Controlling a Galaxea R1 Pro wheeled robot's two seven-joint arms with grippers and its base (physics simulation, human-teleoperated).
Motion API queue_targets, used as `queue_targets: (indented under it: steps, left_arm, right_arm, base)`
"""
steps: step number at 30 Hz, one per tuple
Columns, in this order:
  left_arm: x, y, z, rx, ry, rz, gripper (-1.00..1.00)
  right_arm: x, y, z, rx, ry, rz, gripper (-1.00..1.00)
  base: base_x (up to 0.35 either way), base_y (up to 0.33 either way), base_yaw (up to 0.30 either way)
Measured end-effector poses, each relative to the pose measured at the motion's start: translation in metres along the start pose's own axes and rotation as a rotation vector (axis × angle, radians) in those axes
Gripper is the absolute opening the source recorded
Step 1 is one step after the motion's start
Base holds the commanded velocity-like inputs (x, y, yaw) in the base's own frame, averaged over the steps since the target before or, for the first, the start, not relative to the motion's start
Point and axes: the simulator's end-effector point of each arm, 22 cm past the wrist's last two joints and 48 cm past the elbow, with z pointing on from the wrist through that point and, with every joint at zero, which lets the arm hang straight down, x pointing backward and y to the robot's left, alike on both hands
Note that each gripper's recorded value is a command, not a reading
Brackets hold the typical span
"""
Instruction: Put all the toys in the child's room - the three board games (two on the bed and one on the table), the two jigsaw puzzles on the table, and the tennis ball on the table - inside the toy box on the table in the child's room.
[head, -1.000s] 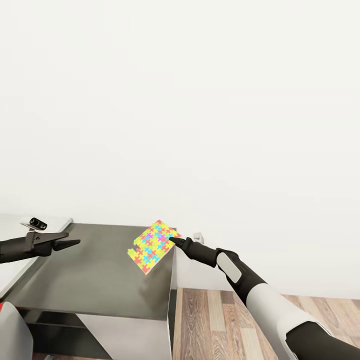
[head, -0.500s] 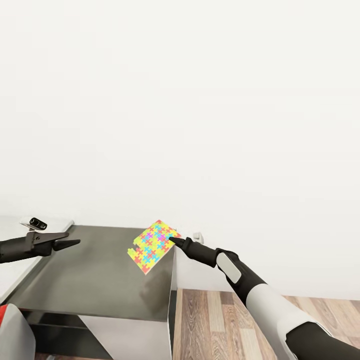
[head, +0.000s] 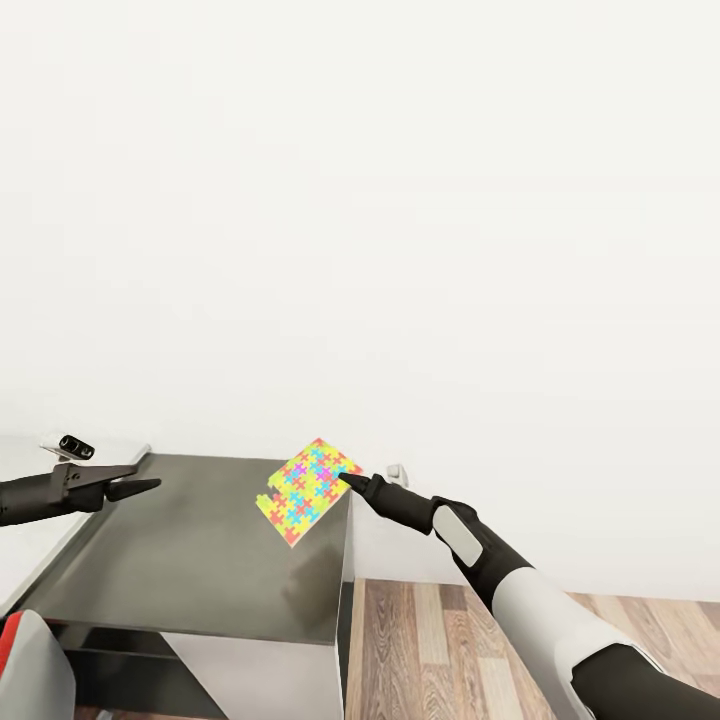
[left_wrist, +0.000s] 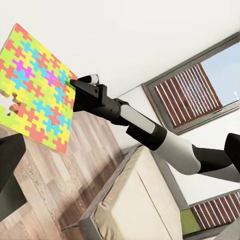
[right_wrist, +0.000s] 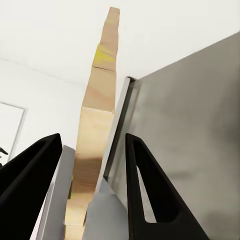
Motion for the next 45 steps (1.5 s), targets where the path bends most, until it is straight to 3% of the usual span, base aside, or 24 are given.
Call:
queue_targets:
  steps: [45]
  left_arm:
    - [-0.012, -0.044, -0.007, -0.001, 0.002, 0.001, 1.00]
  right_arm:
    - [-0.012, 0.051, -0.012, -0.015, -0.008, -0.006, -1.00]
  base:
    - [0.000, 0.000, 0.000]
